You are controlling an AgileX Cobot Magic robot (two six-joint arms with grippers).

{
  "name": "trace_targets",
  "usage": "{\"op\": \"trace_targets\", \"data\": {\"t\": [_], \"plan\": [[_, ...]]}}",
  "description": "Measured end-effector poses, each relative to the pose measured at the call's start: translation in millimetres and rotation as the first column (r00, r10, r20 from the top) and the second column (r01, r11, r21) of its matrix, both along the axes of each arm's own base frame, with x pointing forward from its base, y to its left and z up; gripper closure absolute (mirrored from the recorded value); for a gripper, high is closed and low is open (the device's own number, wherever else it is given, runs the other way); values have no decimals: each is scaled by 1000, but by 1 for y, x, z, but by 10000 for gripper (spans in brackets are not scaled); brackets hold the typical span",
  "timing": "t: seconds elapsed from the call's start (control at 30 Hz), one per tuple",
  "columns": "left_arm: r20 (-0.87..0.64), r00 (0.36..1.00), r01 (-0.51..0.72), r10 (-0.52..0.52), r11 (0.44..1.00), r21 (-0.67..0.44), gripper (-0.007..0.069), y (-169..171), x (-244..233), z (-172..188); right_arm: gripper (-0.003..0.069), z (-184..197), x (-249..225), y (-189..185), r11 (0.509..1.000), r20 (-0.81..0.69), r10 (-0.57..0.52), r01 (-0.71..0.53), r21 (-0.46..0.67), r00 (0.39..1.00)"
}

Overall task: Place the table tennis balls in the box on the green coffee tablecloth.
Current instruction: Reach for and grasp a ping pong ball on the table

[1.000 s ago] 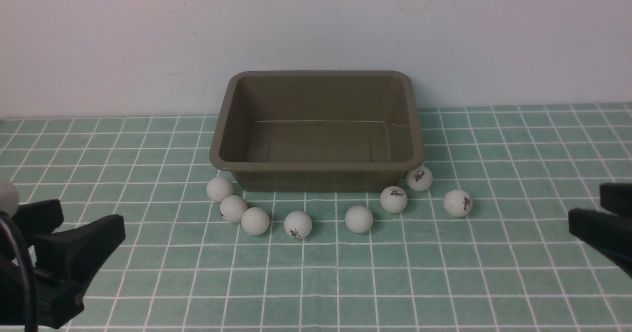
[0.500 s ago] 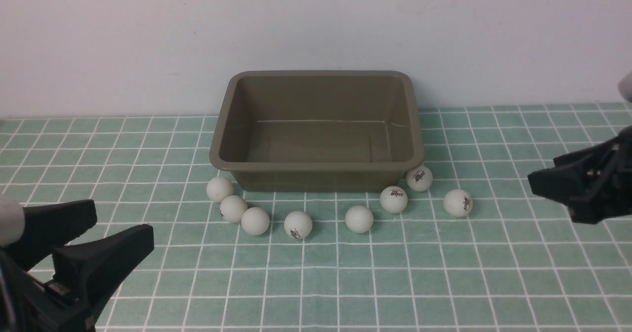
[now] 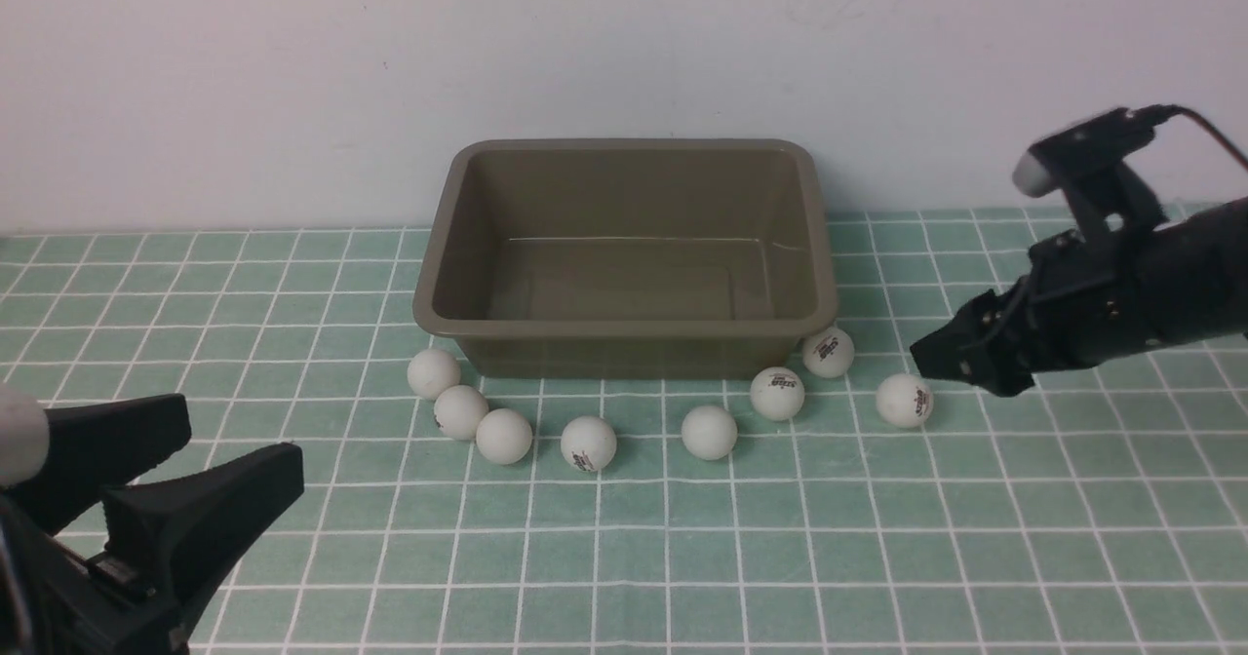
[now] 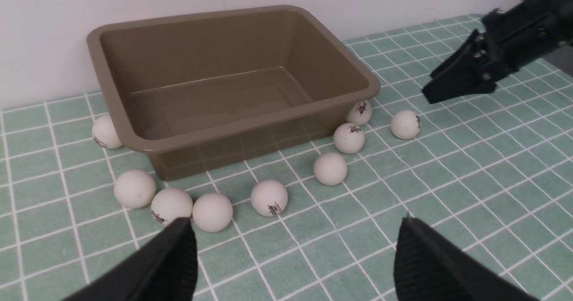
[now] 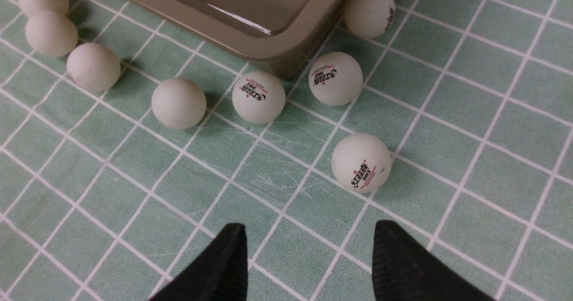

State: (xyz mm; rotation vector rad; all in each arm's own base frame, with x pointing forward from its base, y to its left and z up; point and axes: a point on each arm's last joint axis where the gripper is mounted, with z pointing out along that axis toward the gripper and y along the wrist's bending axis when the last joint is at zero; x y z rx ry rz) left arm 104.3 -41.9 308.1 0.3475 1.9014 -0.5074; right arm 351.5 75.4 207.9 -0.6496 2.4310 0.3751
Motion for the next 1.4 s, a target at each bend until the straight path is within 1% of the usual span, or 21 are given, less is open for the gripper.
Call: {"op": "trace_targets", "data": {"t": [0.07,0.17,0.4,0.63,1.3,1.4], "plan": [[-2,1000,2,-2,1000,-1,93,0,0,0,225,-10,10,1,1000,-26,-3,3,-1,1000],[-2,1000,2,-2,1000,-1,93,0,0,0,225,-16,18,2,1000,-38,-1,1,-4,999],[-6,1000,9,-9,1000,0,93,-1,-1,0,225,-34,27,3,1000,-75,4,-5,-19,997],[-17,1000,26,-26,1000,2,93,-2,-2,-1,225,-40,28,2,999,-79,16,-20,-46,997],[-17,1000,26,-26,1000,6,93,-2,-2,-2,226,-63,32,1,998,-120,11,-18,-64,993],[-17,1000,26,-26,1000,6,93,-2,-2,-2,246,-62,33,1,998,-118,11,-18,-64,993]]}}
